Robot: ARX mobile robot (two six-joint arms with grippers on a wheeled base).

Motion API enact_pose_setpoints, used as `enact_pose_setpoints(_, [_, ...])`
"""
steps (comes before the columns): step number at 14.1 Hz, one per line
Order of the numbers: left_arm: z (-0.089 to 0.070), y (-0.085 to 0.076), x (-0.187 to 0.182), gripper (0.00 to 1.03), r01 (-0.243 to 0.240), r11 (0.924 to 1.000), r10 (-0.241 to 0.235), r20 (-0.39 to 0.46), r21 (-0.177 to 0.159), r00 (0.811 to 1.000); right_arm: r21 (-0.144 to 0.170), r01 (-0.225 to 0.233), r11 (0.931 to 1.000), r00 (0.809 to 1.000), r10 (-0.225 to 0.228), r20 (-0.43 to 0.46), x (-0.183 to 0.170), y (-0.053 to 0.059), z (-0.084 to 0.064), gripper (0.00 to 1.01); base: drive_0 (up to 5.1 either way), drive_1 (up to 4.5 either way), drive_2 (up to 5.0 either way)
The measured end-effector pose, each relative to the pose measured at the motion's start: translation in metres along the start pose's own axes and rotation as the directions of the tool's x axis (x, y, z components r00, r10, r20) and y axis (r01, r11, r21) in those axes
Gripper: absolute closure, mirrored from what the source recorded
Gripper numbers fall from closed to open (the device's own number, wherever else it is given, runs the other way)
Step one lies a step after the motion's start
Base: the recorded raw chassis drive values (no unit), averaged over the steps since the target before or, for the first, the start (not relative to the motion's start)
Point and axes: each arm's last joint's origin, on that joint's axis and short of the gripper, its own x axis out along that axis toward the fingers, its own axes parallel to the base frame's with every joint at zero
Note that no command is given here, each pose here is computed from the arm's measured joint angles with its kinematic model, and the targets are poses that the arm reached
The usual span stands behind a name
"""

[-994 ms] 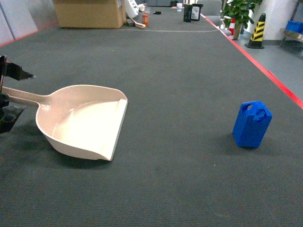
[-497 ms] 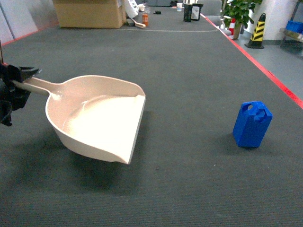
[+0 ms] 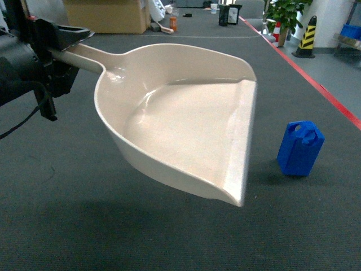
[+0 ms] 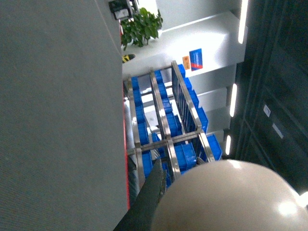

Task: Place part in tray to right shelf

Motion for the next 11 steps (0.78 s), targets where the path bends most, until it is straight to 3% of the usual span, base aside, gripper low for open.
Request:
enact_pose_setpoints(4, [-0.042, -0.023, 0.014, 0.89, 0.064, 0.9973, -0.067, -0.078, -0.036, 0.995, 0.0, 0.0, 1.0, 1.0, 0.0, 0.0, 0.0, 0.0, 0.0, 0.03, 0.0, 0.0, 0.0])
enact_pose_setpoints(5, [-0.047, -0.031, 0.022, 0.9, 0.094, 0.9936, -0.099, -0.072, -0.063, 0.993, 0.0, 0.0, 1.0, 1.0, 0.0, 0.0, 0.0, 0.0, 0.0, 0.03, 0.0, 0.0, 0.0])
enact_pose_setpoints(7, [-0.05, -0.034, 0.026, 0.91, 0.098, 0.9899, -0.104, -0.052, -0.102, 0.993, 0.0, 0.0, 1.0, 1.0, 0.0, 0.0, 0.0, 0.0, 0.0, 0.03, 0.0, 0.0, 0.0])
enact_pose_setpoints(11, [-0.055, -0.035, 0.027, 0.91, 0.098, 0.9891, -0.104, -0.057, -0.11, 0.993, 0.0, 0.0, 1.0, 1.0, 0.0, 0.0, 0.0, 0.0, 0.0, 0.03, 0.0, 0.0, 0.0])
